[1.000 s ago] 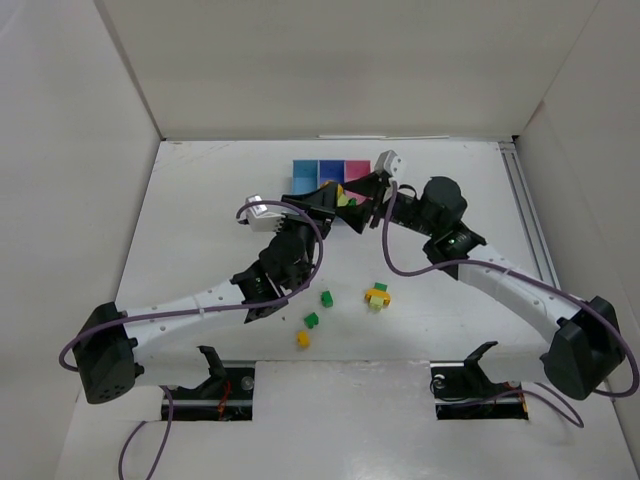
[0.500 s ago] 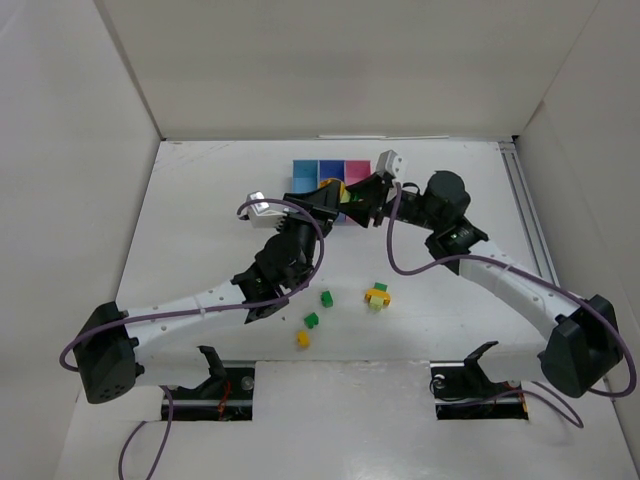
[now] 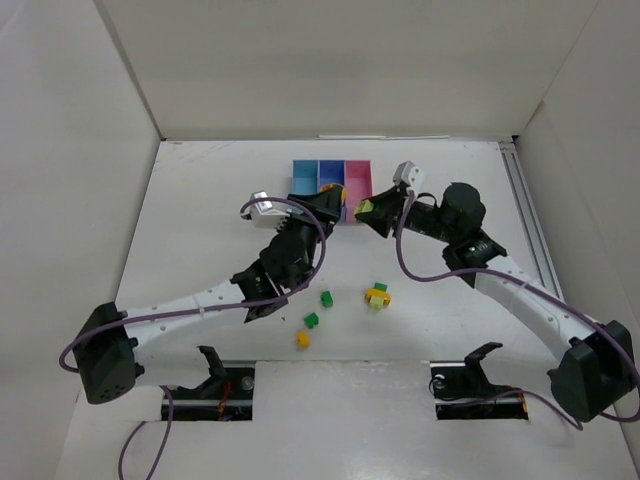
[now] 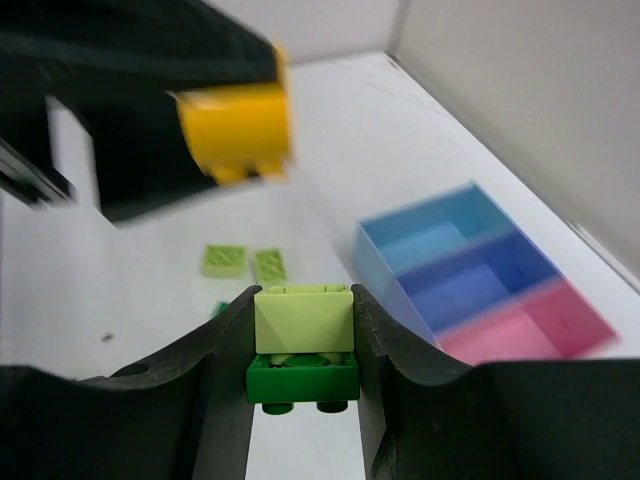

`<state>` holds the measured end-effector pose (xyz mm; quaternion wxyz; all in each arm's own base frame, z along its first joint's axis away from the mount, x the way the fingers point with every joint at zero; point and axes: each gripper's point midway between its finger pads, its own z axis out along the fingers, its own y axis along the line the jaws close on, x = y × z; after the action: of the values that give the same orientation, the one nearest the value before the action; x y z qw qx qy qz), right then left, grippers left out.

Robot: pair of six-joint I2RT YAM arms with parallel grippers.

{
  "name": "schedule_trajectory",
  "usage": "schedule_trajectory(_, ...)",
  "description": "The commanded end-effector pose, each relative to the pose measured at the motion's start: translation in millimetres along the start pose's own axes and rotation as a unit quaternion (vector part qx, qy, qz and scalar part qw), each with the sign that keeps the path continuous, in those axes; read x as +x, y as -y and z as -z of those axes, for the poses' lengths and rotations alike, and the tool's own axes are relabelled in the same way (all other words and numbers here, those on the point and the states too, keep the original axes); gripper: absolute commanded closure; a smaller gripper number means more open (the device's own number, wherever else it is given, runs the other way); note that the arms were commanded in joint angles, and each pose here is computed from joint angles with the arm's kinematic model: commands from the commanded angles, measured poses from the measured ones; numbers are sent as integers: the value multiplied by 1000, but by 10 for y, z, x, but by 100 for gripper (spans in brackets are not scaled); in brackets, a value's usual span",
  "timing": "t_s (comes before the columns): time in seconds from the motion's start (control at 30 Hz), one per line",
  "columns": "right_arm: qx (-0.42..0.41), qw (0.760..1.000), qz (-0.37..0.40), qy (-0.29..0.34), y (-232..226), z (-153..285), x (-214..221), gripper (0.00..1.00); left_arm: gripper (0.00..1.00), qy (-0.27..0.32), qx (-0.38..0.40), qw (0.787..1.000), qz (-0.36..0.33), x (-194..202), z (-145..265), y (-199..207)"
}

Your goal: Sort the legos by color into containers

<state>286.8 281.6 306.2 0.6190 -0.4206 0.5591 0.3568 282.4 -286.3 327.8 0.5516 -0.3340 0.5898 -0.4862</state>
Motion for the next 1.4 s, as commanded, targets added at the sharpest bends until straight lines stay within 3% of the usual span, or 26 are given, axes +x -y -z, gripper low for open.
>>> schedule_trajectory(0.0,75,997,-10,-28,271,261,138,100,62,60,-28,998,14,-385,-149,83)
schedule_trajectory(0.23,113,992,-28,-56,385,509,319,100,62,68,-63,996,-19,-487,-383,-102)
schedule_trajectory(0.33,126,989,-39,-71,438,570,404,100,58,52,-93,991,-77,-555,-617,-254)
schedule_trajectory(0.4,135,986,-46,-82,471,611,463,100,58,12,-111,987,-114,-499,-772,-366)
schedule_trajectory(0.47,147,984,-49,-87,525,654,490,100,58,-2,-172,974,-148,-613,-1032,-642)
schedule_trajectory(0.6,159,981,-53,-92,611,700,537,100,55,-78,-176,959,-209,-519,-1452,-877)
schedule_trajectory(0.77,171,976,-72,-114,706,753,714,100,55,-138,-230,920,-287,-356,-1797,-1291)
schedule_trajectory(0.87,177,973,-79,-121,757,798,776,100,54,-160,-264,897,-316,-308,-1759,-1539)
schedule_trajectory(1.03,185,970,-87,-129,840,815,851,100,53,-169,-306,878,-327,-369,-1664,-1891)
schedule_trajectory(1.2,173,971,-96,-134,865,774,905,100,43,-174,-297,886,-312,-422,-1670,-1963)
schedule_trajectory(1.37,165,971,-103,-136,881,761,942,100,31,-185,-310,877,-316,-406,-1684,-2102)
